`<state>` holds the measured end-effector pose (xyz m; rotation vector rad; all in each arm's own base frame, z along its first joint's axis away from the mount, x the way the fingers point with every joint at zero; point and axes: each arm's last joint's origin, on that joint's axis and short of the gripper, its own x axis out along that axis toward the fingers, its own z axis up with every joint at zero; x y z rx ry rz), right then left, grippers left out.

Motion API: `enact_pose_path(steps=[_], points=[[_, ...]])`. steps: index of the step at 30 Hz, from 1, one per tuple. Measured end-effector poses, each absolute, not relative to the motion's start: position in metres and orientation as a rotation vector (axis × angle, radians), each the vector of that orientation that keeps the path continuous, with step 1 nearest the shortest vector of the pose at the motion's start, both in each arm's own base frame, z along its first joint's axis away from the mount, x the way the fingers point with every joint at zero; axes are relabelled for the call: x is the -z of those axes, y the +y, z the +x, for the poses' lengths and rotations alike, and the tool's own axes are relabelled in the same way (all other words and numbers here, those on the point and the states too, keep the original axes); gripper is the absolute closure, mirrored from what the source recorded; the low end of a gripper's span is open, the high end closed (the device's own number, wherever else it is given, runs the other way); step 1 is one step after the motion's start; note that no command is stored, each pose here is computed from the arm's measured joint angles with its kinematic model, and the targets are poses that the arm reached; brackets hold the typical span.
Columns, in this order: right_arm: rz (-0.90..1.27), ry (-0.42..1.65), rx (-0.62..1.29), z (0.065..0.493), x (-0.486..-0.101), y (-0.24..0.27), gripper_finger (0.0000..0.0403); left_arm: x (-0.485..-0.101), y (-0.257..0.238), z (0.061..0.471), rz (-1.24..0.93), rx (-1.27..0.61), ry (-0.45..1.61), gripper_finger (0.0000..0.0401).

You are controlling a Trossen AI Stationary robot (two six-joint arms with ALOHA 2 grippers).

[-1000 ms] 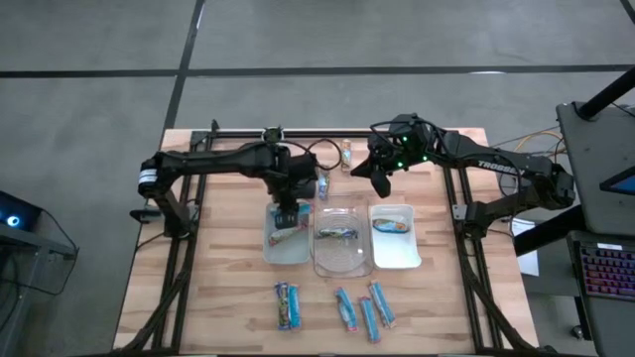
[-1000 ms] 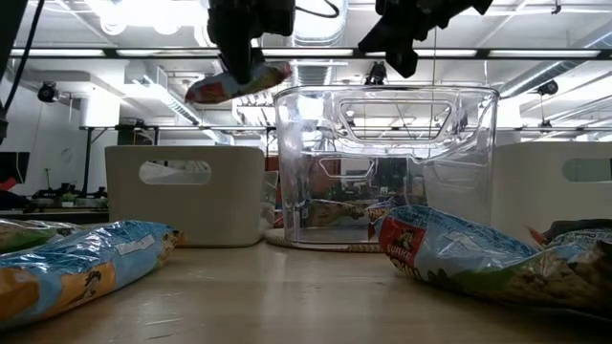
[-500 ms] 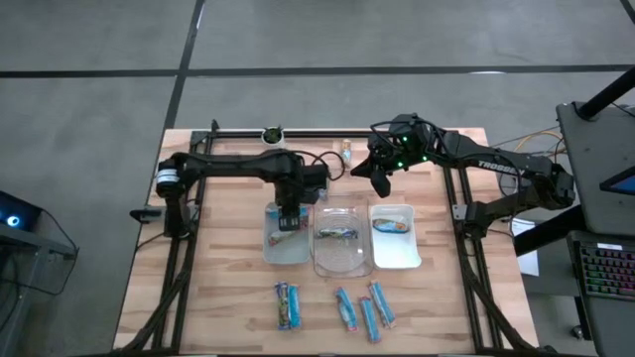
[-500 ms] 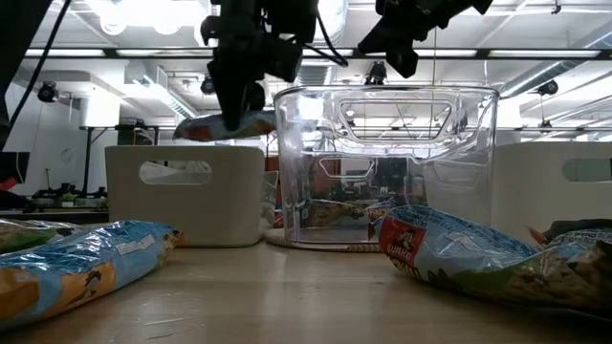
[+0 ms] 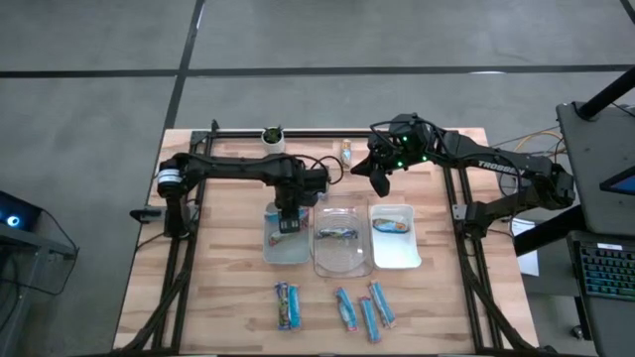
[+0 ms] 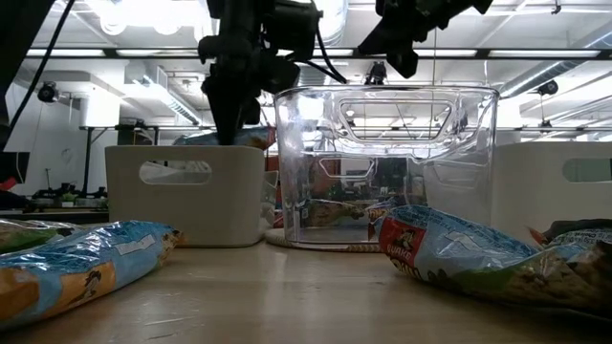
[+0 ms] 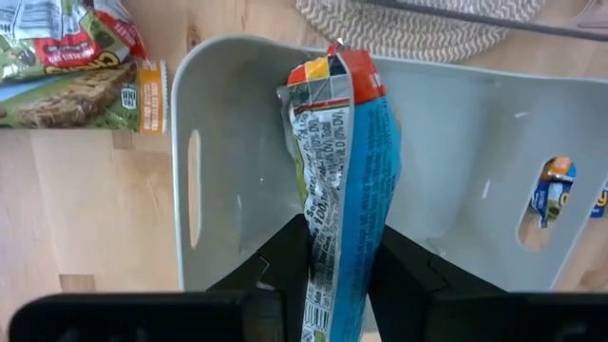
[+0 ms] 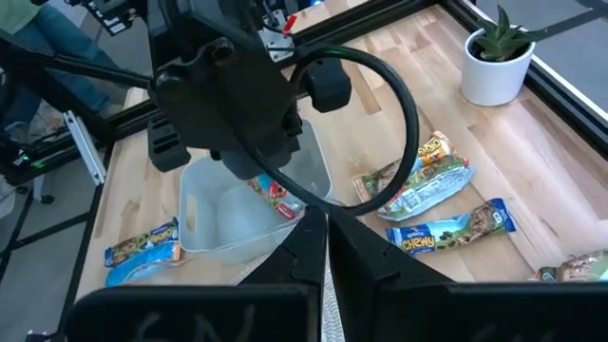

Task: Pick and place Granola Bars by type
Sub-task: Put the red granola bar into the gray bin, then put the left blue granola bar into the transparent bin

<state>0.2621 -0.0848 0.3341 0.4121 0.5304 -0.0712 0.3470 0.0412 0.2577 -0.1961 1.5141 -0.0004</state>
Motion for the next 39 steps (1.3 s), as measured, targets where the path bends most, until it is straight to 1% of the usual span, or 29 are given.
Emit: enact_pose_path(steps=[12,15,21,25,29,32,36,39], points=[[0.412,0.530,0.071,0.262,-0.334,-0.085,0.0394,-0.258,0.041,0.347,-0.194,0.002,1.512,0.0320],[0.416,0.530,0.072,0.262,-0.334,-0.085,0.0394,-0.258,0.041,0.347,-0.195,0.000,1.512,0.0310],[0.417,0.530,0.073,0.262,-0.334,-0.085,0.0394,-0.257,0.042,0.347,-0.186,-0.009,1.518,0.0276],[0.419,0.530,0.073,0.262,-0.334,-0.085,0.0394,-0.257,0.042,0.347,-0.197,-0.032,1.519,0.0274],[0.418,0.530,0.073,0.262,-0.334,-0.085,0.0394,-0.266,0.041,0.347,-0.294,-0.077,1.505,0.0294],[0.414,0.530,0.072,0.262,-0.334,-0.085,0.0394,-0.285,0.035,0.345,-0.344,-0.064,1.447,0.0328],[0.412,0.531,0.071,0.262,-0.334,-0.085,0.0394,-0.314,0.027,0.334,-0.339,-0.048,1.355,0.0385],[0.411,0.531,0.070,0.262,-0.334,-0.085,0.0394,-0.336,0.023,0.320,-0.345,-0.061,1.278,0.0397]])
